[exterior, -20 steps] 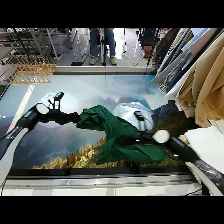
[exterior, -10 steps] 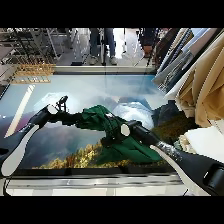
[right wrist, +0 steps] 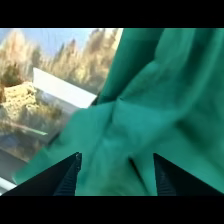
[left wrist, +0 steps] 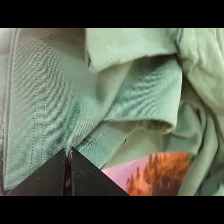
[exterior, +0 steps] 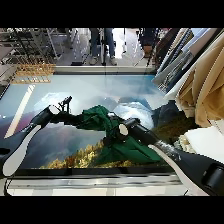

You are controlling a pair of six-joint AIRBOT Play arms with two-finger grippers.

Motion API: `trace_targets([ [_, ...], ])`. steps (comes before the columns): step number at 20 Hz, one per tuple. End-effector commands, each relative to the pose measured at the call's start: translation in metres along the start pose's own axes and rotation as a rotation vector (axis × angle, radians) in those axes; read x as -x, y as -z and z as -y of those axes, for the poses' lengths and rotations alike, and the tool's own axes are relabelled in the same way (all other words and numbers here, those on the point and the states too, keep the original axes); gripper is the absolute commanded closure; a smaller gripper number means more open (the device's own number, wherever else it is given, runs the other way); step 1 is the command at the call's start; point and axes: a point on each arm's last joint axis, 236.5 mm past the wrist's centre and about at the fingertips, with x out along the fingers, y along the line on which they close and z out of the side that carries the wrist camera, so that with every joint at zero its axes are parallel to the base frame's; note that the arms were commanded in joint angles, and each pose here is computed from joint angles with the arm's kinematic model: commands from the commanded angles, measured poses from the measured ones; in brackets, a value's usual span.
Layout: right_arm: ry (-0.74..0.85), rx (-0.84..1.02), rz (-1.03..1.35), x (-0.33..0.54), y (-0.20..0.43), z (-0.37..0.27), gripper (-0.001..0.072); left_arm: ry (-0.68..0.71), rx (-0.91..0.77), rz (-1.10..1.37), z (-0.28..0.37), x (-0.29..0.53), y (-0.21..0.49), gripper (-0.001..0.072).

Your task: Fold the clothes and pants, and hang the long-sleeved shirts on hangers.

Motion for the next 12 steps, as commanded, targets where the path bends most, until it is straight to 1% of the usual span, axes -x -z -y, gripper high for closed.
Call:
trace_targets([
  [1,-0.039,-0.077,-0.049,-0.041,0.005,-0.007,0.0382,0.023,-0.040,-0.040,0.007,0.004,0.009,0.0703],
  [2,-0.012,-0.072,-0.085,-0.048,0.012,0.002,0.0610,0.028,-0.046,-0.041,0.008,0.009,0.009,0.0703],
  [3,0.027,-0.058,-0.126,-0.042,0.020,0.014,0.0693,0.037,-0.071,-0.038,0.011,0.021,0.005,0.0703],
  [5,0.134,0.053,-0.146,0.007,0.022,0.036,0.0693,0.058,-0.115,0.002,0.017,0.065,-0.016,0.0703],
  [6,0.167,0.119,-0.120,0.047,0.018,0.038,0.0694,0.063,-0.132,0.045,0.021,0.096,-0.032,0.0703],
  [9,0.160,0.231,-0.018,0.185,0.032,0.017,0.0694,0.127,-0.210,0.261,0.063,0.226,-0.078,0.0705],
  [11,0.140,0.254,0.083,0.268,0.056,0.005,0.0694,0.190,-0.291,0.445,0.111,0.324,-0.088,0.0704],
  [12,0.125,0.269,0.170,0.310,0.067,-0.001,0.0694,0.216,-0.340,0.562,0.138,0.377,-0.087,0.0703],
])
